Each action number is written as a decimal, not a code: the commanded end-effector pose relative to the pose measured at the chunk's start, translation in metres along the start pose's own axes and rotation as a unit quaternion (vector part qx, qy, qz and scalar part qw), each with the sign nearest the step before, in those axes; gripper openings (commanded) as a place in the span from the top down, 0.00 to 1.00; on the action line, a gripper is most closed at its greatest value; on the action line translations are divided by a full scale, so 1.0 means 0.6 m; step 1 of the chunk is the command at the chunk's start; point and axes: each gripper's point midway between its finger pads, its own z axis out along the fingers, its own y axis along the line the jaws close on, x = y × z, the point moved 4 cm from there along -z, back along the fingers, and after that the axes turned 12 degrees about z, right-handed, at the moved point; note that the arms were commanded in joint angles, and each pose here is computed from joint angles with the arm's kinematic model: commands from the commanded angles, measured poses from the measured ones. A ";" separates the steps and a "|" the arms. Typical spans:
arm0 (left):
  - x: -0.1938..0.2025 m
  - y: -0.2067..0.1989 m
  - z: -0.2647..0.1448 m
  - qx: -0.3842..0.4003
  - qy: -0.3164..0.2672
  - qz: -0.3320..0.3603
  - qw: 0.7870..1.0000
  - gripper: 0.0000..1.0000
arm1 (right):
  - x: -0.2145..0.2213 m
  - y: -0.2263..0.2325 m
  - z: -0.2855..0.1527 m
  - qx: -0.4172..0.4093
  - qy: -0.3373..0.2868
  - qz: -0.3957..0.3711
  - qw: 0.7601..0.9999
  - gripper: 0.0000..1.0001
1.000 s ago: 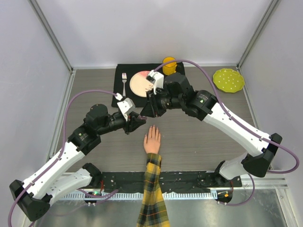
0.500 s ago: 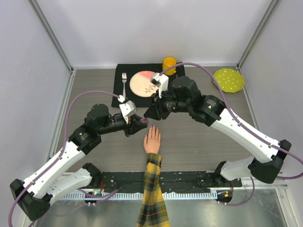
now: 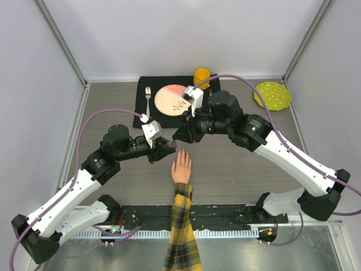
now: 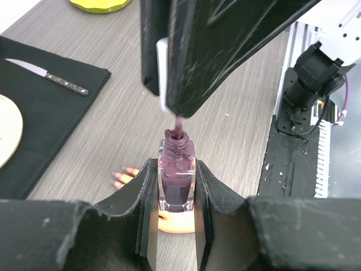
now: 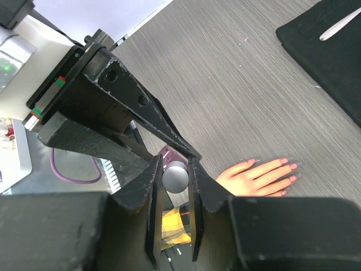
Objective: Paint the nails
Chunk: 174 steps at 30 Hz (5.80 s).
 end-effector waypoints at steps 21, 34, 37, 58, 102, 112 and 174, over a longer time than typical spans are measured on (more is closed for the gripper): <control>-0.018 0.002 -0.004 -0.004 -0.019 0.020 1.000 1.00 | -0.035 0.016 -0.028 -0.003 -0.054 -0.015 0.998 0.99; -0.015 0.005 -0.003 -0.007 -0.014 0.018 1.000 1.00 | -0.038 0.023 -0.030 -0.017 -0.056 -0.013 0.998 0.99; -0.014 0.005 -0.002 -0.008 -0.013 0.018 1.000 1.00 | -0.039 0.024 -0.030 -0.018 -0.058 -0.013 0.998 0.99; -0.007 0.011 -0.001 -0.019 -0.003 0.017 1.000 1.00 | -0.043 0.028 -0.040 -0.017 -0.064 -0.017 0.998 0.99; -0.023 0.198 0.117 -0.252 -0.018 -0.015 0.968 1.00 | 0.161 -0.313 0.091 0.167 -0.073 0.131 0.974 0.99; -0.015 0.244 0.132 -0.304 -0.006 -0.030 0.952 1.00 | 0.166 -0.343 0.100 0.169 -0.064 0.154 0.971 0.99; -0.062 0.394 0.156 -0.294 0.055 -0.174 0.938 1.00 | 0.231 -0.378 0.160 0.127 0.155 0.232 0.952 0.99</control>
